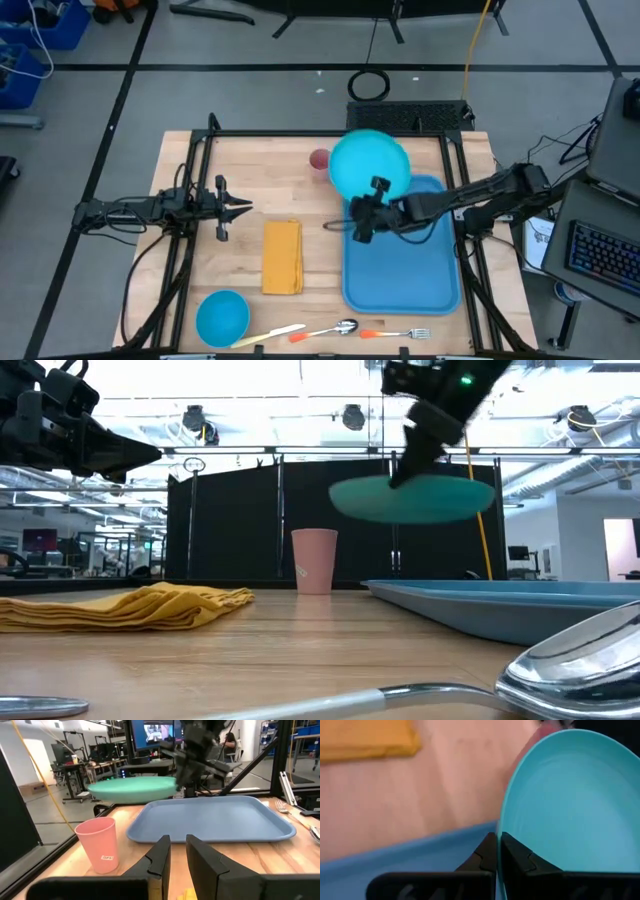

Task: Set up tray
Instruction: Put the blue plate on the blue tray, then put the bowl on the blue plate on the blue tray

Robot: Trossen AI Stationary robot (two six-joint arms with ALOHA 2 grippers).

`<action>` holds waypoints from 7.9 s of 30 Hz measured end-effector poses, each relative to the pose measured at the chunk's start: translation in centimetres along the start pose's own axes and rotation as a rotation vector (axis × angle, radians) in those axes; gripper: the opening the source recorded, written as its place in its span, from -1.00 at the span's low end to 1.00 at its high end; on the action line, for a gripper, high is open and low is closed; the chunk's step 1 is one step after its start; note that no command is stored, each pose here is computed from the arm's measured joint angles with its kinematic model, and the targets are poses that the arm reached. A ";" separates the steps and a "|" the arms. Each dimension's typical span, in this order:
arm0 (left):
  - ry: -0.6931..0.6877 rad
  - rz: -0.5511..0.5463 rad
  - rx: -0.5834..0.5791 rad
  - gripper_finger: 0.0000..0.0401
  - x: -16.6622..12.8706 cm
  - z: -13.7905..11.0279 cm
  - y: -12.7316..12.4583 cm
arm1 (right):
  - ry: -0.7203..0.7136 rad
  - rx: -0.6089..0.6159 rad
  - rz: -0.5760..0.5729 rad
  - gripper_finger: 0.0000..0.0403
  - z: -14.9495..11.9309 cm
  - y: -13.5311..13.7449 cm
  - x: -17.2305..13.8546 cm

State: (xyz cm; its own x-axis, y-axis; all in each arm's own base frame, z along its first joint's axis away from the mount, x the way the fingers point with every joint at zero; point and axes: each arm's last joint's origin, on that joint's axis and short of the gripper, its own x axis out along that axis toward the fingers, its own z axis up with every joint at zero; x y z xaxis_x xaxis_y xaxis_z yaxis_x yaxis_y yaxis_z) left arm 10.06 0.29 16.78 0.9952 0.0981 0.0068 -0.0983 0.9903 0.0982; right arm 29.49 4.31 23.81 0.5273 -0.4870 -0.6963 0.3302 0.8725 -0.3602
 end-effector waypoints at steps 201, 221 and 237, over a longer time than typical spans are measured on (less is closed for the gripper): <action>-0.009 -0.029 -0.110 -0.67 0.0 0.1 -0.1 | -0.475 -0.796 0.532 -0.48 12.6 19.8 3.6; 0.017 -0.235 -0.579 -0.67 -0.1 0.3 -0.9 | -0.673 -0.448 0.350 -0.48 6.5 9.0 0.4; 0.249 -0.358 -0.703 -0.67 0.0 -0.8 -3.7 | -0.678 -0.388 0.329 -0.48 5.0 7.3 1.4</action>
State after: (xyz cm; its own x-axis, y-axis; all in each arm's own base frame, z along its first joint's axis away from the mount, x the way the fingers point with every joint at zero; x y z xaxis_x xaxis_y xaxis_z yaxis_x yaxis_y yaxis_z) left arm 10.44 -3.32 15.58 0.9450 -0.2979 -0.1350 0.1636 0.7881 -0.5934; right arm 36.51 9.76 23.31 0.9458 -0.0163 -0.3244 -0.1493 0.8653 -0.4786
